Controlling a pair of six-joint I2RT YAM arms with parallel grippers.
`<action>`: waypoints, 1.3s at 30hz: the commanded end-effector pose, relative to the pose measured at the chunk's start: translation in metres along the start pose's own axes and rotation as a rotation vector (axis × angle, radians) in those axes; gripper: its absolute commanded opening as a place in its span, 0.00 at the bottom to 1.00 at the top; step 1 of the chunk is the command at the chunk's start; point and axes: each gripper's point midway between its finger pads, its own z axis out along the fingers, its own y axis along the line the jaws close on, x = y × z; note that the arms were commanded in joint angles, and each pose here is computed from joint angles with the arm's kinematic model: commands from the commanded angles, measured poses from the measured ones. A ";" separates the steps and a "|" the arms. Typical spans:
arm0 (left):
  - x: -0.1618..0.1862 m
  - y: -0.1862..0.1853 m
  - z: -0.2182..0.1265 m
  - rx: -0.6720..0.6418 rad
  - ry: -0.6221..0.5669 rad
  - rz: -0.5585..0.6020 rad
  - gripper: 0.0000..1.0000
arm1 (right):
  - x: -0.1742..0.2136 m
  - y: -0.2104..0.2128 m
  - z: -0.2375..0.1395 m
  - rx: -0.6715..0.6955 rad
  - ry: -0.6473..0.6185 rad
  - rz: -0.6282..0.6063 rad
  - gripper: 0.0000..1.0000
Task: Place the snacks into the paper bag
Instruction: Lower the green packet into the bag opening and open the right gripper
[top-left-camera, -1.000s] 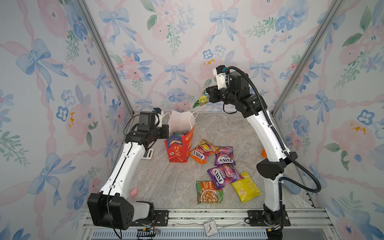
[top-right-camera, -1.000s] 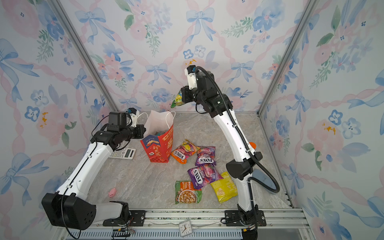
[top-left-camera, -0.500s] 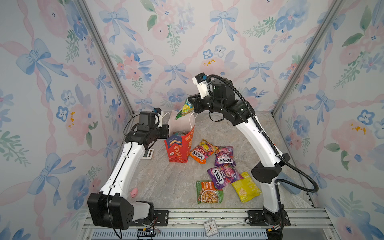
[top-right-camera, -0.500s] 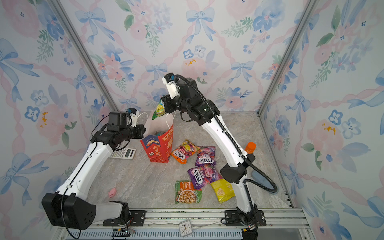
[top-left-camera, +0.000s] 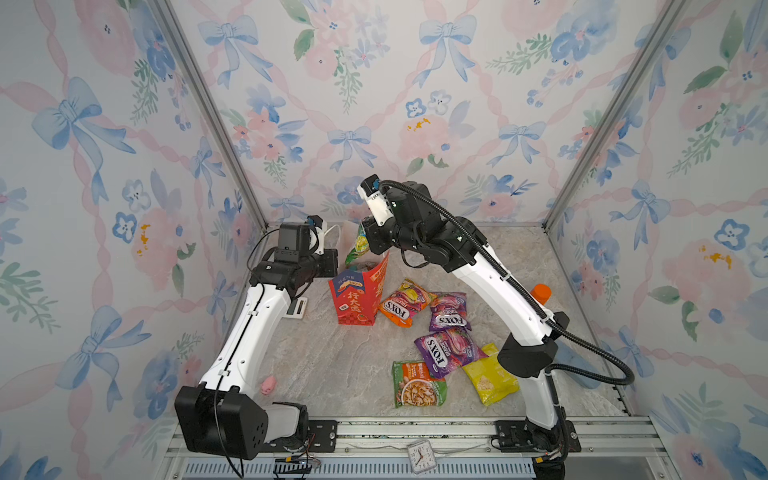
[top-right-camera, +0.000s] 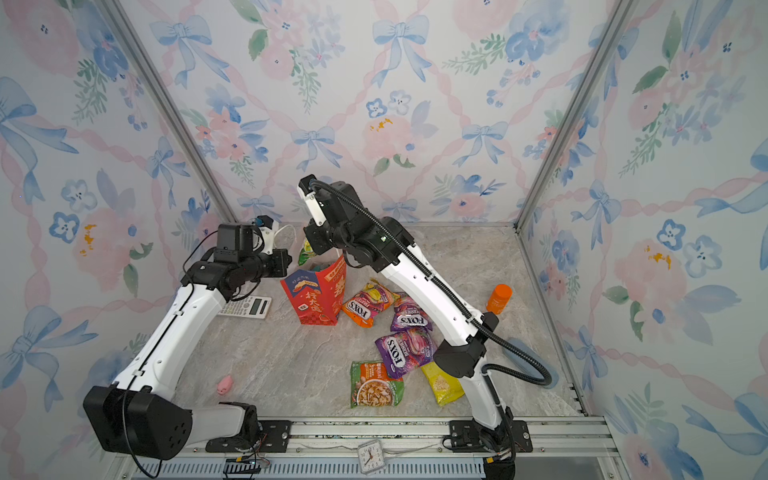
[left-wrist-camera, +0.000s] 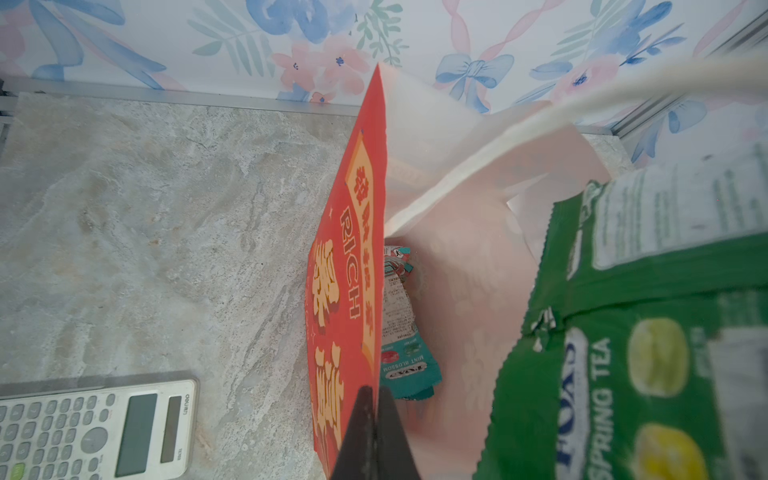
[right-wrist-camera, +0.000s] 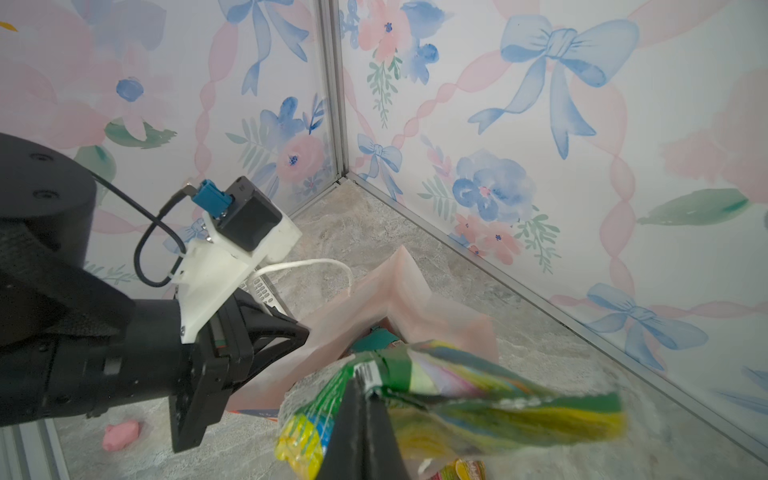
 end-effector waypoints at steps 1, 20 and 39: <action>0.009 -0.002 -0.003 0.007 0.027 0.019 0.00 | -0.003 -0.007 -0.010 0.081 -0.011 -0.023 0.00; 0.014 0.001 -0.007 -0.008 0.021 0.043 0.00 | 0.037 -0.008 0.019 0.158 0.113 -0.042 0.00; 0.015 0.000 -0.007 -0.001 0.024 0.037 0.00 | 0.034 -0.017 0.081 0.060 0.051 0.034 0.52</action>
